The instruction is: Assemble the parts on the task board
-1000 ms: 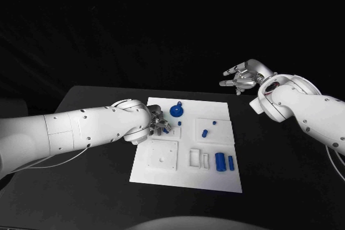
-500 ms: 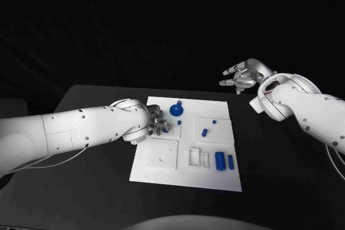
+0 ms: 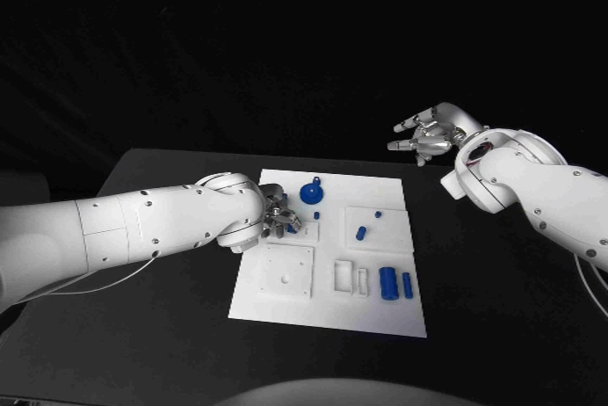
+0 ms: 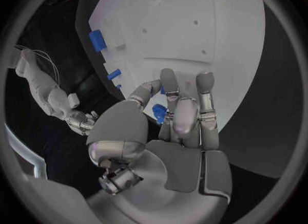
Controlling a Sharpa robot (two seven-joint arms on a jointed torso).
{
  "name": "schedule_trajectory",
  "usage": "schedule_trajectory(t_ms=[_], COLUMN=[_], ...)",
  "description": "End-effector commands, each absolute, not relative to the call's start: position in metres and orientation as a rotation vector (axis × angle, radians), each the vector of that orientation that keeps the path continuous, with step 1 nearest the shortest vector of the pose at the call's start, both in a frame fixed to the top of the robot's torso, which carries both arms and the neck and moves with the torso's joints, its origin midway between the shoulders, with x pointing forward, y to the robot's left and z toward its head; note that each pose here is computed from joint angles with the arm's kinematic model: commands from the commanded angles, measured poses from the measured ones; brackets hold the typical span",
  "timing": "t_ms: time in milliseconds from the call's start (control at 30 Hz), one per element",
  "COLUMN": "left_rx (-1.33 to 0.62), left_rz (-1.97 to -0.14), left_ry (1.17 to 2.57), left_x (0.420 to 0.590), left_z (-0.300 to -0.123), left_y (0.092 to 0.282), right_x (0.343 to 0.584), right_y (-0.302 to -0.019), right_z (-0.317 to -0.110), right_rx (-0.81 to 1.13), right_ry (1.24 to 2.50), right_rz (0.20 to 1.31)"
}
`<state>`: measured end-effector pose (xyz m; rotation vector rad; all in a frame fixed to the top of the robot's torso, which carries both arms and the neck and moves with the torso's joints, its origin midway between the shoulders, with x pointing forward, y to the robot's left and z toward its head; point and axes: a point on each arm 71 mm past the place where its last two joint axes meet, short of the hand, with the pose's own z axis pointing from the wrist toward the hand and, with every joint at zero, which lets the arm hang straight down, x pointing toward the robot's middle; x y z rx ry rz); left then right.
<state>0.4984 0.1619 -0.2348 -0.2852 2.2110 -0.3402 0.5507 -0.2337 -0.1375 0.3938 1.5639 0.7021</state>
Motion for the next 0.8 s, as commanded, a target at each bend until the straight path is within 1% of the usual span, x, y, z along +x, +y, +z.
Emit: schedule_trajectory(t_ms=[33, 500, 800], left_rx=[-0.277, -0.234, -0.223], left_rz=[-0.315, -0.285, -0.285], left_ry=[2.264, 2.328, 2.341], left_x=[0.4963, 0.4985, 0.4989], left_z=[-0.2417, -0.2454, -0.2461], left_y=[0.1635, 0.1577, 0.1549], right_x=[0.5507, 0.5510, 0.5518], right_y=[-0.2323, -0.2316, -0.2313], right_z=[-0.1380, -0.1386, -0.1393], right_rx=[0.384, 0.378, 0.376], right_ry=[1.577, 1.583, 1.584], right_rz=[0.706, 0.703, 0.701])
